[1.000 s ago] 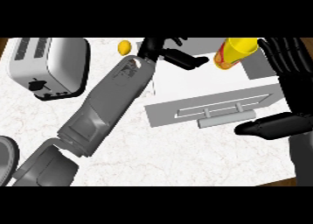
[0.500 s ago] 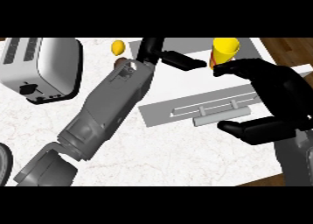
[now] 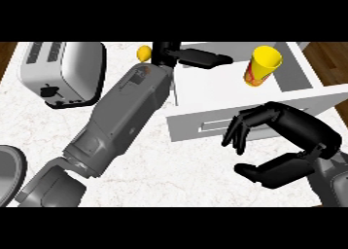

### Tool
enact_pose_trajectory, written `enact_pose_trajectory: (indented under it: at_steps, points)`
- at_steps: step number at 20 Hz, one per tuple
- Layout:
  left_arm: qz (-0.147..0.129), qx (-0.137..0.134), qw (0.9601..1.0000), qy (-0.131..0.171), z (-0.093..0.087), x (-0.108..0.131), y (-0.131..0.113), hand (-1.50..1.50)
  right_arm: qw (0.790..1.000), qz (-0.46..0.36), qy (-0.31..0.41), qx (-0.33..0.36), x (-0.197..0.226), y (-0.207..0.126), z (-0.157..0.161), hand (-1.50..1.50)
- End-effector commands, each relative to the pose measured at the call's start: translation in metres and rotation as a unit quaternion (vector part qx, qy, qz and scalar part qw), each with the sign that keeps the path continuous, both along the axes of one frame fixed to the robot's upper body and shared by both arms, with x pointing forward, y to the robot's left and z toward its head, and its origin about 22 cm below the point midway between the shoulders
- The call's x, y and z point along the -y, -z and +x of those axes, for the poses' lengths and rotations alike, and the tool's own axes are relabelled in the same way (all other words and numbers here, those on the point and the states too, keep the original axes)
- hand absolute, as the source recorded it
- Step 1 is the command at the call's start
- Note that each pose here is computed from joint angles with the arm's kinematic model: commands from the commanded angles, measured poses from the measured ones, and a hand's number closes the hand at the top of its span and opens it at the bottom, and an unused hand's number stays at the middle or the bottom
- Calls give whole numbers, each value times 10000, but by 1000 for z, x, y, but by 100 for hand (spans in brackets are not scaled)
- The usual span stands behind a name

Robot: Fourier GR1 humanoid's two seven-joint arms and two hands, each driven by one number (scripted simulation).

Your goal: Pick up the cup, place it into the drawer and close the drawer

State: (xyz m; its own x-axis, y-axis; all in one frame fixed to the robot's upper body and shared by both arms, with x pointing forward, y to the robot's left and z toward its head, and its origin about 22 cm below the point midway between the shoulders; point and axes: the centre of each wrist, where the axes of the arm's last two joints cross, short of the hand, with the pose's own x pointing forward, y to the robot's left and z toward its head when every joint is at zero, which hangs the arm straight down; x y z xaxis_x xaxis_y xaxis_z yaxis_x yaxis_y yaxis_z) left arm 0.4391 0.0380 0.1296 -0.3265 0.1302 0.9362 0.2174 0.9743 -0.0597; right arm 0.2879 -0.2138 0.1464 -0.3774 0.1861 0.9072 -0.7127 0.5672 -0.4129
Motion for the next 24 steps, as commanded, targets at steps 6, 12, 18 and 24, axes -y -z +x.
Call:
enact_pose_trajectory:
  at_steps: [6,12,18,24]
  points:
    - [-369,-89,9991,-184,1,-8,11,-150,9771,-1934,770,429,-2,35,-8,-150]
    - [-710,35,9975,-46,-5,-19,31,-150,9637,-2468,1007,178,-18,113,13,-150]
    - [-804,63,9964,-264,-4,-39,29,-150,9474,-3073,889,-31,-10,157,48,150]
    - [-879,-82,9961,-34,-10,-79,47,-150,9549,-2535,1538,157,10,158,85,150]
